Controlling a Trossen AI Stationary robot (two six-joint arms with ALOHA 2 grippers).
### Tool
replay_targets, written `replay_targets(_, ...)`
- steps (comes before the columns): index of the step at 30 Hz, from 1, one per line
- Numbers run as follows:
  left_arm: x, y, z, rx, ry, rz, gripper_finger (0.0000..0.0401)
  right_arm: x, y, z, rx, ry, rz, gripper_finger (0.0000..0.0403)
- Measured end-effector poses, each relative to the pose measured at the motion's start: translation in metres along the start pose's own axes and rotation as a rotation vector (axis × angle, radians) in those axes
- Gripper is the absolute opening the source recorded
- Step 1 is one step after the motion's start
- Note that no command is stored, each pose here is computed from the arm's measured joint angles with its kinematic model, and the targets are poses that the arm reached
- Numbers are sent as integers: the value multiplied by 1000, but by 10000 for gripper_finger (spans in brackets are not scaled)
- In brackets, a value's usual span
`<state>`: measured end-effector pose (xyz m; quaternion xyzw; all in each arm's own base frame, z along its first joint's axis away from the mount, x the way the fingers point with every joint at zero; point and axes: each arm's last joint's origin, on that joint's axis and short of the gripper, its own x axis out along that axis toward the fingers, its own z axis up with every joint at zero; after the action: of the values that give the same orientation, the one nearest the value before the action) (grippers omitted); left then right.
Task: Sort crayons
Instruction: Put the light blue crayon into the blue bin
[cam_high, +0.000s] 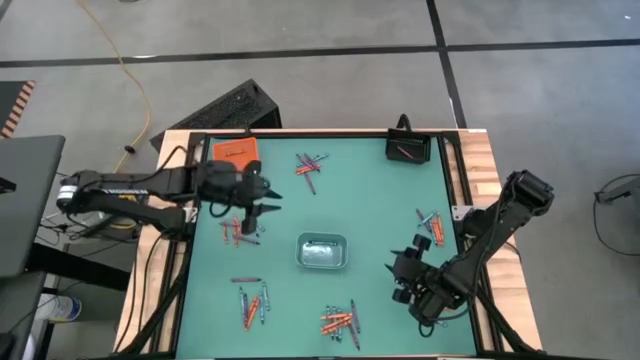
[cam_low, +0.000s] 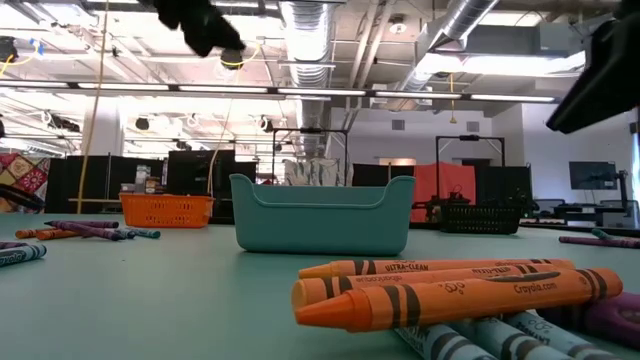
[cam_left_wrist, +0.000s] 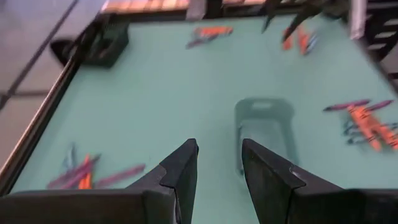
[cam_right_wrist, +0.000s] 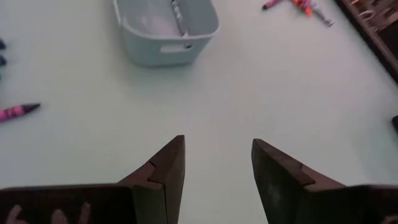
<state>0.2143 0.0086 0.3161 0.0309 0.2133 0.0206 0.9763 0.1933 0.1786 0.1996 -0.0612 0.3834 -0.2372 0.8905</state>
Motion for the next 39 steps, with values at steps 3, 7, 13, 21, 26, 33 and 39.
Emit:
replay_targets(3,-1,-13,7,43,-68,-19,117,0,0,1,7,-25,-8,177)
replay_targets(7,-1,-25,13,91,-129,-11,116,-1,3,2,25,-43,7,177)
replay_targets(13,2,-28,18,119,-176,7,117,-5,7,0,37,-56,38,177)
replay_targets(21,16,-30,19,145,-184,9,117,-8,9,-2,34,-63,54,177)
replay_targets(26,26,-32,17,177,-170,10,117,-6,8,-1,32,-59,43,177)
replay_targets(33,28,-33,16,215,-167,-10,117,4,2,6,7,-47,2,177)
replay_targets(39,29,-34,6,217,-73,-58,117,14,-3,14,23,-30,-32,177)
